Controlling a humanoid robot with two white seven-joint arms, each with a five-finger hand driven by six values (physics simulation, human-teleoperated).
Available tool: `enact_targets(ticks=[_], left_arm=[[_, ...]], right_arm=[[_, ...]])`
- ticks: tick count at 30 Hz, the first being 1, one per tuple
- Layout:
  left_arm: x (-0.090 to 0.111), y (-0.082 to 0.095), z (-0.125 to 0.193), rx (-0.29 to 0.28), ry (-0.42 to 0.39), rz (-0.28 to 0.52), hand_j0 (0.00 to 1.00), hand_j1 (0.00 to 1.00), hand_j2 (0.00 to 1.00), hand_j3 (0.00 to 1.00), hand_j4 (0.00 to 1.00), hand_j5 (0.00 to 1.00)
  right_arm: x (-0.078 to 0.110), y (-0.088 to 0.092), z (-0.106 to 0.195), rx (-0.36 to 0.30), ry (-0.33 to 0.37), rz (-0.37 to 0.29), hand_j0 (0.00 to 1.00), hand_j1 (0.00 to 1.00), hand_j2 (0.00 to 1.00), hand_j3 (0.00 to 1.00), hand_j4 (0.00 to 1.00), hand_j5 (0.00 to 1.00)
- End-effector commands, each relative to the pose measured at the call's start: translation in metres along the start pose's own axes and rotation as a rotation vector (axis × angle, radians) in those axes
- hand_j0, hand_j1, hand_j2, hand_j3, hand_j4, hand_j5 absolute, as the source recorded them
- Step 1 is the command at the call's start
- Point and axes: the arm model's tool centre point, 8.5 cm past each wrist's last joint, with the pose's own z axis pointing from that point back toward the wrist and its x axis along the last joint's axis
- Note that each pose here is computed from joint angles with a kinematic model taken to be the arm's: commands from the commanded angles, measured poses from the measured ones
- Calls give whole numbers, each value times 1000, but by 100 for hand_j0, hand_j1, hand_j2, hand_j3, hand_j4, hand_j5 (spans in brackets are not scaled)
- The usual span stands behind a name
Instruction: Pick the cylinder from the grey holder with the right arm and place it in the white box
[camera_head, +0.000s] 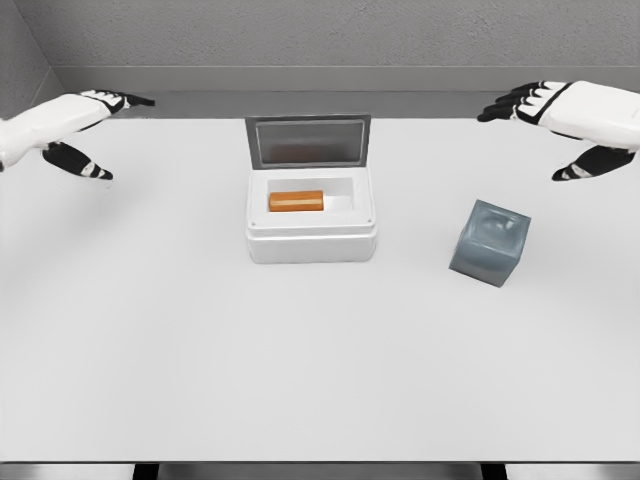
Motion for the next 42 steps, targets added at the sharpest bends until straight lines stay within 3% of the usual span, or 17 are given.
enact_targets(ticks=[1,9,11,15,31,42], left_arm=[[1,-27,-26,-37,9,53,100,100,100,100,100,100],[18,-17,-72,-37,-4,65,100,100,100,100,100,100],[24,-22,-85,-68,-17,90,100,100,100,100,100,100],[29,-20,-90,-64,-28,91,100,100,100,100,100,100],[54,-8,-101,-27,-97,52,100,100,100,100,100,100],[66,-17,-105,-67,-129,16,100,100,100,100,100,100]], right_arm=[[8,-1,-3,4,-24,6,100,100,100,100,100,100],[21,1,-9,11,-62,24,100,100,100,100,100,100],[24,0,-10,11,-72,32,100,100,100,100,100,100],[24,7,-10,23,-71,19,100,100,100,100,100,100],[26,6,-11,19,-77,23,100,100,100,100,100,100],[26,6,-11,19,-77,23,100,100,100,100,100,100]])
